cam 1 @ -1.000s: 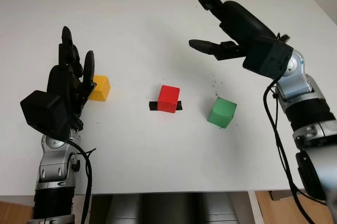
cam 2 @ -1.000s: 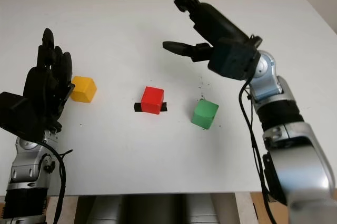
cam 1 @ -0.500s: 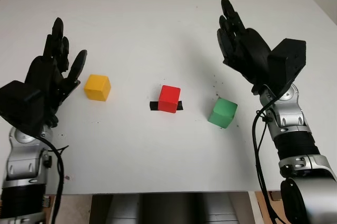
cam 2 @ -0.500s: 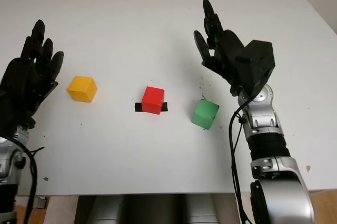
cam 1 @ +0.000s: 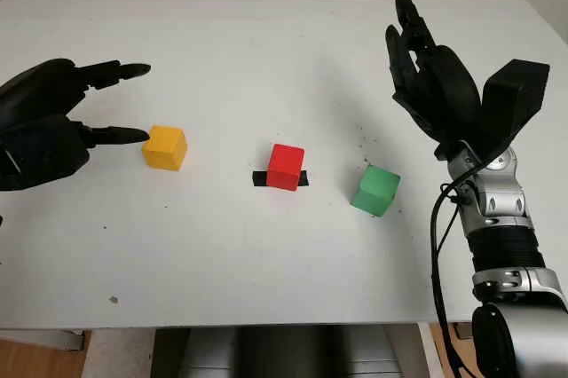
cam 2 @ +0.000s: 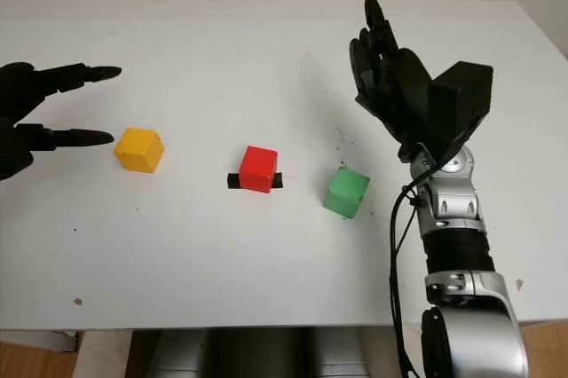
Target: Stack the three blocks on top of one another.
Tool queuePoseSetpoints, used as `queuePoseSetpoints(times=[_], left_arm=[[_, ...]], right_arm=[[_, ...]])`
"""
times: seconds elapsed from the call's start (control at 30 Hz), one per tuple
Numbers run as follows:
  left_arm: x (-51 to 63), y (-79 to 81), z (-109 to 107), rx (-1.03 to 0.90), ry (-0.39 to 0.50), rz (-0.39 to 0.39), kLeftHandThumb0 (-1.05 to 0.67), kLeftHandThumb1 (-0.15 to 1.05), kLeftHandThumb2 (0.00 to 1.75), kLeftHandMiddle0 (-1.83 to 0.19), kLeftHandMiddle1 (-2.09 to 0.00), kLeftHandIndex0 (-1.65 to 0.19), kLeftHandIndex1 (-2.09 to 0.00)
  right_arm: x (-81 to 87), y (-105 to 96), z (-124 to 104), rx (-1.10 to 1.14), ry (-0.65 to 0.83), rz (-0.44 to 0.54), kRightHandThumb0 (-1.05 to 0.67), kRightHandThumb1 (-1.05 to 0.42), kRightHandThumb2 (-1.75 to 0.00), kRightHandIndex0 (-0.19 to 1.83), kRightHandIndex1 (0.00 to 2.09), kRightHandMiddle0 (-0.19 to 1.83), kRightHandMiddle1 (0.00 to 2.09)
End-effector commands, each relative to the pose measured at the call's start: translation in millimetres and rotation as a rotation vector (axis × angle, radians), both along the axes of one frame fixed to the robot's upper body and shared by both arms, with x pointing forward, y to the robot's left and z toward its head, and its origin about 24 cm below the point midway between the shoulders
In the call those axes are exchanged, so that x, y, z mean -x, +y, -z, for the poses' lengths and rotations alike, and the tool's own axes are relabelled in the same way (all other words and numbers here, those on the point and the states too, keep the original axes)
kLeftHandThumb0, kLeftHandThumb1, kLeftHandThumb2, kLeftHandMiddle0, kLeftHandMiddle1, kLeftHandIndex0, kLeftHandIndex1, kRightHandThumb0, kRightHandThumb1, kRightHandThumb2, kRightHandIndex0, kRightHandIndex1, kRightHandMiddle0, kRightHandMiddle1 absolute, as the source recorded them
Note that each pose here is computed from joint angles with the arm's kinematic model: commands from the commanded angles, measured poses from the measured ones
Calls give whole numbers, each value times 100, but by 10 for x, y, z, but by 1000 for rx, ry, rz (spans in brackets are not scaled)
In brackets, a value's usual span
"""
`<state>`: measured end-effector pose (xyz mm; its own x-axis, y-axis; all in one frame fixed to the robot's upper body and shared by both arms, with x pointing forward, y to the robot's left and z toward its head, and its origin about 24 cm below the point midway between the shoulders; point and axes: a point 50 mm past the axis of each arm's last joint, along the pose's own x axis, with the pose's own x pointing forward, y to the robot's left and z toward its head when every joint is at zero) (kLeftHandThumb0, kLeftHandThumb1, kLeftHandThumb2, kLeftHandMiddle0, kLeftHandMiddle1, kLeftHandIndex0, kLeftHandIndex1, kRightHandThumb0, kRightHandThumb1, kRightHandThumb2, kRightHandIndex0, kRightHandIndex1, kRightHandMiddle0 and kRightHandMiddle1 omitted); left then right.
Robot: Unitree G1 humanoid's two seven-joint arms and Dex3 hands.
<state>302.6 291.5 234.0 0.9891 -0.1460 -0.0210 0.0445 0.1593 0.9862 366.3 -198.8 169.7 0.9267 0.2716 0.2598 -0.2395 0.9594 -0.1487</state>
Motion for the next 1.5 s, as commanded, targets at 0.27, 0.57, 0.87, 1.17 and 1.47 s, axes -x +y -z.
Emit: queuePoseSetpoints(times=[0.27, 0.57, 0.87, 1.17, 1.47], left_arm=[[-71, -91, -70, -194, 71, 24, -82, 94, 6, 0, -4, -33, -6], [-113, -203, 59, -273, 82, 28, -83, 98, 6, 6, -4, -25, -2], [-111, -235, 117, -265, 81, 39, -81, 100, 6, 9, -4, -21, -3], [-128, -317, 131, -275, 90, 47, -78, 99, 5, 10, -5, -21, -4], [-159, -337, 180, -273, 82, 74, -76, 97, 5, 7, -6, -31, -9]], right_arm=[[58, -56, -58, -111, 8, -15, -81, -105, -59, -19, 0, -19, 0], [88, -10, -31, -202, 22, -29, -80, -105, -59, -19, 0, -19, 0], [116, 5, 14, -220, 43, -28, -77, -105, -64, -19, 0, -19, 0], [135, -13, 24, -223, 37, -1, -76, -105, -66, -19, 0, -19, 0], [155, 3, -4, -231, 26, 2, -75, -105, -66, -19, 0, -19, 0]])
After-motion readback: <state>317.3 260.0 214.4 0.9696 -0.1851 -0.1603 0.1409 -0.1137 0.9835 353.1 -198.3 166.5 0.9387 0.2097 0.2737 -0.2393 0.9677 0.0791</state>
